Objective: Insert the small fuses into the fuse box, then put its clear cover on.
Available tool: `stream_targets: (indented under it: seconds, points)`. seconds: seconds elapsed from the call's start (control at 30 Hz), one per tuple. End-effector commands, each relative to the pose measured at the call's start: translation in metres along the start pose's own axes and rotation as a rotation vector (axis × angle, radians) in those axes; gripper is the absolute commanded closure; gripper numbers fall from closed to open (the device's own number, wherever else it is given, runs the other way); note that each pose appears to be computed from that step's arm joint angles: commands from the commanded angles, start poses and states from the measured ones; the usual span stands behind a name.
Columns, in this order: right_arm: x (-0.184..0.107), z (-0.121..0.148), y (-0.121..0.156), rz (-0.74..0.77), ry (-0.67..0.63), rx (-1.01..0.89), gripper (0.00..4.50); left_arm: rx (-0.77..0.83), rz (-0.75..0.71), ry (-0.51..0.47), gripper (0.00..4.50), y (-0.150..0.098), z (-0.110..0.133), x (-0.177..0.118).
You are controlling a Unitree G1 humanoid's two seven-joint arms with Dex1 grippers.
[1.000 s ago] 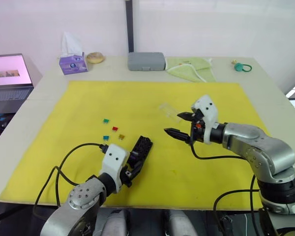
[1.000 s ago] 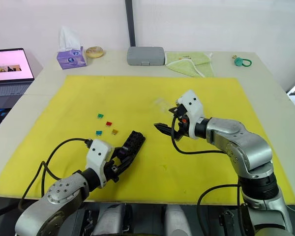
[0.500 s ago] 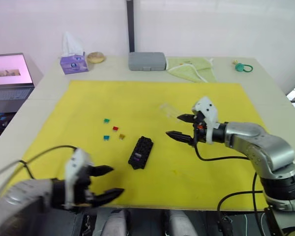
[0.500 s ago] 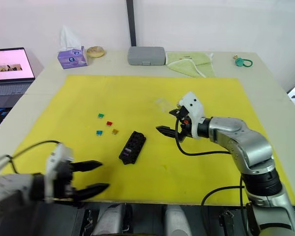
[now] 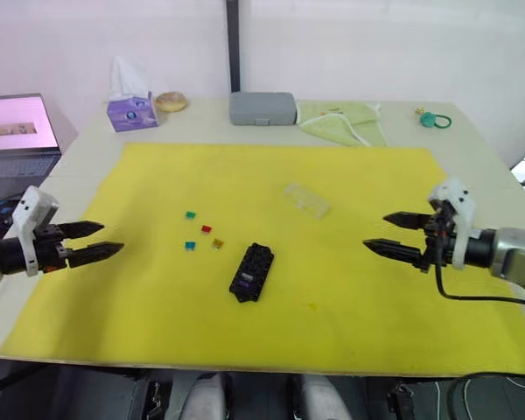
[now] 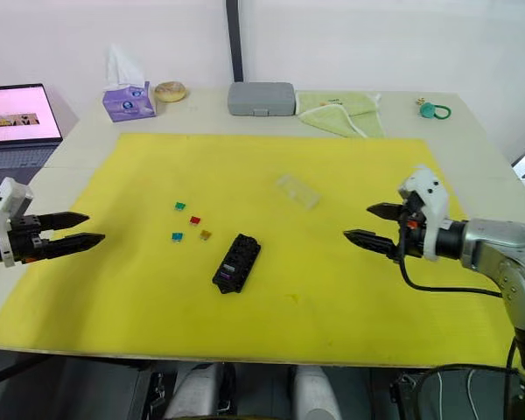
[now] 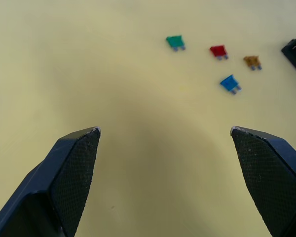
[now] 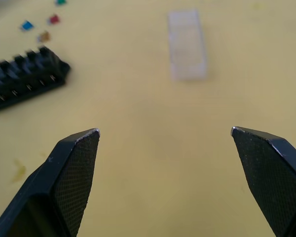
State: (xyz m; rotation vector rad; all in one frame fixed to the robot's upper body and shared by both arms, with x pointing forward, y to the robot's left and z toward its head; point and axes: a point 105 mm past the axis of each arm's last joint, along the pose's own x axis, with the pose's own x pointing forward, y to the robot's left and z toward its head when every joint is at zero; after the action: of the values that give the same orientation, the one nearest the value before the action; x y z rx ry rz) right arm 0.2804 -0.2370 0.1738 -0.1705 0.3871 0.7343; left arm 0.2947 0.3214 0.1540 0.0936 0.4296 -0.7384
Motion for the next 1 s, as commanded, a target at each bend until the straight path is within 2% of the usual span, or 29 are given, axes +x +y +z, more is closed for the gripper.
stream_targets:
  seconds: [0.03, 0.17, 0.3, 0.37, 0.5, 0.63, 0.73, 0.83, 1.0]
  points:
    - [-0.015, 0.006, -0.008, -0.058, -0.002, -0.061, 0.0, 0.024, -0.051, 0.024, 0.05, 0.002, 0.001, 0.004]
    - [-0.013, 0.017, -0.007, -0.064, -0.038, -0.086, 0.0, 0.012, -0.096, 0.006, 0.05, -0.001, 0.007, 0.017]
    - [0.002, 0.054, 0.046, 0.177, -0.13, -0.118, 0.0, -0.084, -0.251, 0.0, 0.05, -0.022, 0.006, 0.036]
    - [0.009, 0.069, 0.069, 0.272, -0.16, -0.14, 0.0, -0.091, -0.28, 0.03, 0.05, -0.026, -0.003, 0.044]
    - [0.02, 0.093, 0.109, 0.42, -0.224, -0.18, 0.0, -0.101, -0.346, 0.018, 0.05, -0.038, -0.003, 0.061]
    - [0.028, 0.097, 0.13, 0.488, -0.223, -0.197, 0.0, -0.099, -0.398, 0.015, 0.05, -0.05, -0.004, 0.071]
    - [0.039, 0.087, 0.148, 0.538, -0.174, -0.232, 0.0, -0.106, -0.43, -0.001, 0.05, -0.059, -0.004, 0.08]
    - [0.052, 0.078, 0.153, 0.533, -0.144, -0.235, 0.0, -0.099, -0.452, 0.0, 0.05, -0.067, -0.005, 0.09]
    - [0.056, 0.075, 0.156, 0.536, -0.141, -0.235, 0.0, -0.1, -0.456, 0.006, 0.05, -0.07, -0.008, 0.101]
